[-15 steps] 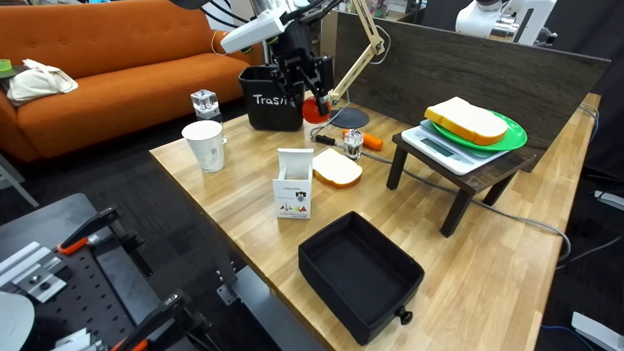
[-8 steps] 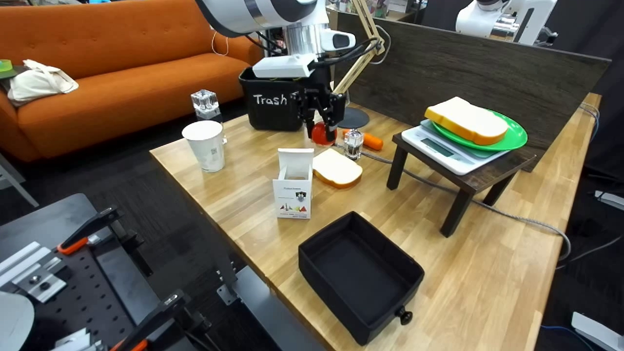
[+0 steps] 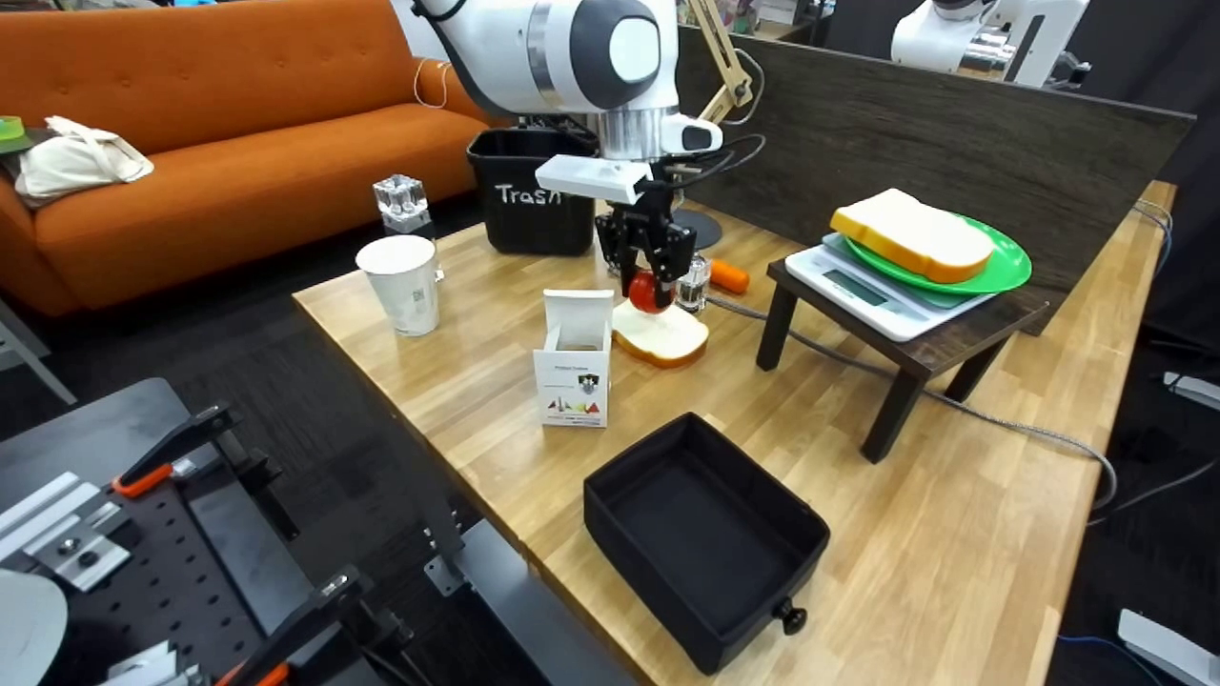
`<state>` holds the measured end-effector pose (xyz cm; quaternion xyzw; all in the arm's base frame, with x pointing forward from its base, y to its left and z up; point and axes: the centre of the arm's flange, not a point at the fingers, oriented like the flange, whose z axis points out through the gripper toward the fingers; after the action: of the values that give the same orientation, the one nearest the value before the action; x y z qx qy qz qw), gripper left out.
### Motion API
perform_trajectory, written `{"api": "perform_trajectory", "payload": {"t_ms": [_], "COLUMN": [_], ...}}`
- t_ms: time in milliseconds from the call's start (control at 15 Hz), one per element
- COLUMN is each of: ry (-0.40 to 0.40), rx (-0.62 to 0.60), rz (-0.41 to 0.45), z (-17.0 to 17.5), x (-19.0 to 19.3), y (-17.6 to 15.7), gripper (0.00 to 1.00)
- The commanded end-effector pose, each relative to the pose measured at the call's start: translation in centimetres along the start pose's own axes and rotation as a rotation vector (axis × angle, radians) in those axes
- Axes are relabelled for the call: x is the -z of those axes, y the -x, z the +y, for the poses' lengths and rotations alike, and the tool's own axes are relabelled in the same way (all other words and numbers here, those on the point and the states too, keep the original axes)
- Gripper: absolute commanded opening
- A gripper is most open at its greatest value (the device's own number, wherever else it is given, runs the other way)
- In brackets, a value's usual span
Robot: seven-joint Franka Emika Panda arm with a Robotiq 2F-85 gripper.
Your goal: Place the tomato toy on the slice of bread
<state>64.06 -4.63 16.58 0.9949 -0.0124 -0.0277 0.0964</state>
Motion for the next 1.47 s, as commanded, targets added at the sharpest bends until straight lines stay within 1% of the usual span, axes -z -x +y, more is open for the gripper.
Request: {"api": "perform_trajectory", "payload": {"t_ms": [0, 200, 267, 333, 400, 533, 600, 667, 800, 867, 1400], "ry": [-0.011, 0.004, 0.001, 0.001, 0.000, 0.009, 0.016, 0.018, 0.019, 0.019, 0.019], "rx": [-0.002, 0.000, 0.001, -0.002, -0.006, -0.010, -0.018, -0.021, -0.018, -0.016, -0.016], "rz": [-0.024, -0.045, -0.049, -0.054, -0.059, -0.058, -0.042, -0.042, -0.042, -0.041, -0.041], "z": [0.2, 0.7, 0.8, 1.0, 1.2, 1.9, 1.2, 1.5, 1.2, 1.1, 1.1], "x": [-1.2, -2.7, -2.6, -2.5, -2.4, -2.0, -2.2, -2.2, -2.2, -2.2, -2.2], "y": [-1.2, -1.3, -1.3, -1.3, -1.2, -0.8, -0.5, -0.5, -0.5, -0.5, -0.5], "gripper": [0.31, 0.31, 0.31, 0.45, 0.77, 0.88, 0.96, 0.78, 0.92, 0.96, 0.96]}}
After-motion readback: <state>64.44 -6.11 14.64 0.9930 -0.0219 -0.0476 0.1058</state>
